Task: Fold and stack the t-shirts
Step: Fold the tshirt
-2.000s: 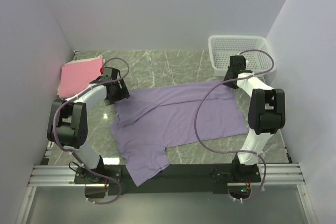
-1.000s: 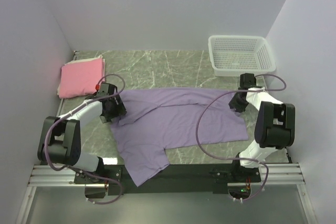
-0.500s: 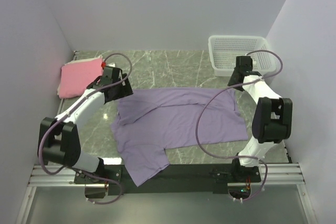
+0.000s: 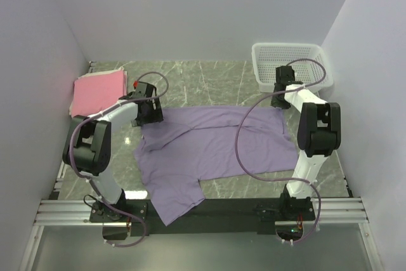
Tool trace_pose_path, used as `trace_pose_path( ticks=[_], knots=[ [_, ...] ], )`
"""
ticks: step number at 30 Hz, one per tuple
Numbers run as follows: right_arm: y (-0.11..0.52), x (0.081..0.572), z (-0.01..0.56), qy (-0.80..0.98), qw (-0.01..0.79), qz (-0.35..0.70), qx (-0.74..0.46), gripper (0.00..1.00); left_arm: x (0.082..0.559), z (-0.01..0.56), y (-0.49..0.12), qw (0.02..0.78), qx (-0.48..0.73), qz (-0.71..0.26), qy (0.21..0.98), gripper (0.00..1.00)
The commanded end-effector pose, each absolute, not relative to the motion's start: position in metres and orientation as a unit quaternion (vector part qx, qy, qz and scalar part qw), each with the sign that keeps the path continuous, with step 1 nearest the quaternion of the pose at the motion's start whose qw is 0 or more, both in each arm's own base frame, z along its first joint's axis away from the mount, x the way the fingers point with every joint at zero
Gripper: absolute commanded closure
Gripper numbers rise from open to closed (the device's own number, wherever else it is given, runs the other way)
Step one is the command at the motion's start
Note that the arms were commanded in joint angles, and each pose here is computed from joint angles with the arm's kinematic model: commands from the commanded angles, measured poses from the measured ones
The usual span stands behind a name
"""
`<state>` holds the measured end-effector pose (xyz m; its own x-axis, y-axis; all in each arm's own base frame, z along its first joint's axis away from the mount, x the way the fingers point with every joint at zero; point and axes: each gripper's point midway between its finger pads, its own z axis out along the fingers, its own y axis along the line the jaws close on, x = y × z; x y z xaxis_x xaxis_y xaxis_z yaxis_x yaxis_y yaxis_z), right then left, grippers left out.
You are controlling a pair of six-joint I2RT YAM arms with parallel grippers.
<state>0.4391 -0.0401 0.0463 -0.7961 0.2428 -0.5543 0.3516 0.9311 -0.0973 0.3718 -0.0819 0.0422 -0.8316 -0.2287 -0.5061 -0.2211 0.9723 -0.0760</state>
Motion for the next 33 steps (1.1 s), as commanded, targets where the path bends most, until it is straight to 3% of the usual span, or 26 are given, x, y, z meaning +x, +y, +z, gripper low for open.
trace_pose_path(
  ticks=[1,23,30,33],
  knots=[
    [-0.030,0.453,0.055,0.942,0.288,-0.111,0.132,0.60,0.384,0.047,-0.083,0.281,-0.114,-0.002,0.953,0.16],
    [-0.040,0.449,0.038,0.940,0.269,-0.160,0.134,0.65,0.369,0.013,-0.082,0.226,-0.133,0.008,0.965,0.21],
    [-0.043,0.457,0.051,0.937,0.279,-0.148,0.150,0.91,0.363,0.001,-0.078,0.208,-0.140,0.024,0.968,0.28],
    [-0.045,0.461,0.056,0.934,0.284,-0.125,0.175,0.96,0.357,-0.006,-0.075,0.194,-0.144,0.031,0.970,0.35]
  ],
)
